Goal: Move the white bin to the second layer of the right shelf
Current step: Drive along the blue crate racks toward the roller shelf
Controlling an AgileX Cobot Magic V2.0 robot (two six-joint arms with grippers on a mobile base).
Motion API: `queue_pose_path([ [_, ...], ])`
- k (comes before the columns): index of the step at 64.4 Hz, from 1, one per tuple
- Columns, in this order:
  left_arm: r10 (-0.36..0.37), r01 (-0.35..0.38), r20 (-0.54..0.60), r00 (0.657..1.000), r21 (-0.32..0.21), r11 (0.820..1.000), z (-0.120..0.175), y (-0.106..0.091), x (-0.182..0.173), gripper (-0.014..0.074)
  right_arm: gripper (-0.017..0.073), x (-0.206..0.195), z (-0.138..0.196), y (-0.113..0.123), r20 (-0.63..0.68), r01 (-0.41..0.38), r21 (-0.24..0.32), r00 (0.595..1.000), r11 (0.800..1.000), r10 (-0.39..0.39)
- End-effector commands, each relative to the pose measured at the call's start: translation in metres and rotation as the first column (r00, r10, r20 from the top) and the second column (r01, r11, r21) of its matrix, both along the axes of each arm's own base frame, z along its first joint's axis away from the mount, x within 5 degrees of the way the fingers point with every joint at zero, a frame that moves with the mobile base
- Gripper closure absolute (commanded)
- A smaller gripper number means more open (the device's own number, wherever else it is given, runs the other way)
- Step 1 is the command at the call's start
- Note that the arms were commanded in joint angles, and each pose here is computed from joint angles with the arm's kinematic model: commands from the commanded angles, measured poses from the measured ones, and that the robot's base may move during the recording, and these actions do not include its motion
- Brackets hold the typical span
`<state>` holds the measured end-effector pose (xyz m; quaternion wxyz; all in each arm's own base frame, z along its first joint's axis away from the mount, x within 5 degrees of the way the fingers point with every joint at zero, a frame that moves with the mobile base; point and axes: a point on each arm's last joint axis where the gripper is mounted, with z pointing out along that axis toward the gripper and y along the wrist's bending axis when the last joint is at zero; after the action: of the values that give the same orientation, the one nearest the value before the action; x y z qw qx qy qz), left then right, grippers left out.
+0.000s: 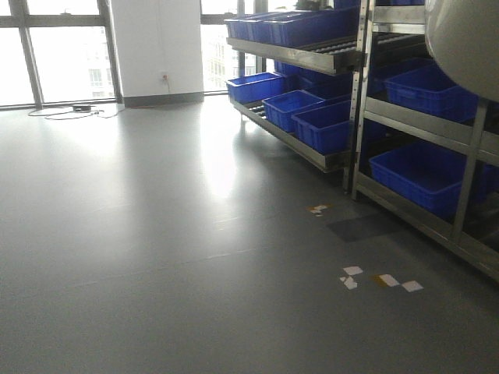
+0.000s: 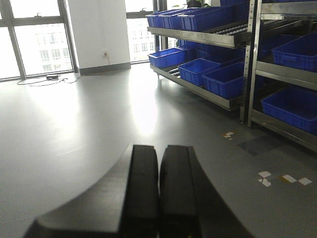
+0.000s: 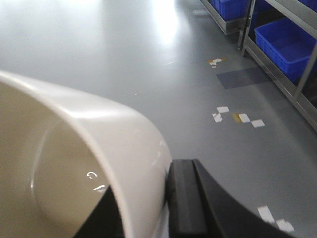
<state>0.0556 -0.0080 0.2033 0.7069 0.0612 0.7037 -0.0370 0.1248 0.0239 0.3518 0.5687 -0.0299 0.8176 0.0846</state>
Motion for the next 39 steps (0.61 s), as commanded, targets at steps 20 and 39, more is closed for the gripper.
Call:
queue_pose_path([
  [20, 0.003, -0.002, 0.06, 0.998, -0.017, 1.0, -0.004, 0.0003, 0.0003, 0.0509, 0.051, 0.0019, 0.0179, 0.0, 0.118, 0.001, 0.024, 0.993, 1.0, -0.004],
  [39, 0.003, -0.002, 0.06, 0.998, -0.017, 1.0, -0.004, 0.0003, 0.0003, 0.0509, 0.051, 0.0019, 0.0179, 0.0, 0.118, 0.001, 0.024, 0.993, 1.0, -0.004],
])
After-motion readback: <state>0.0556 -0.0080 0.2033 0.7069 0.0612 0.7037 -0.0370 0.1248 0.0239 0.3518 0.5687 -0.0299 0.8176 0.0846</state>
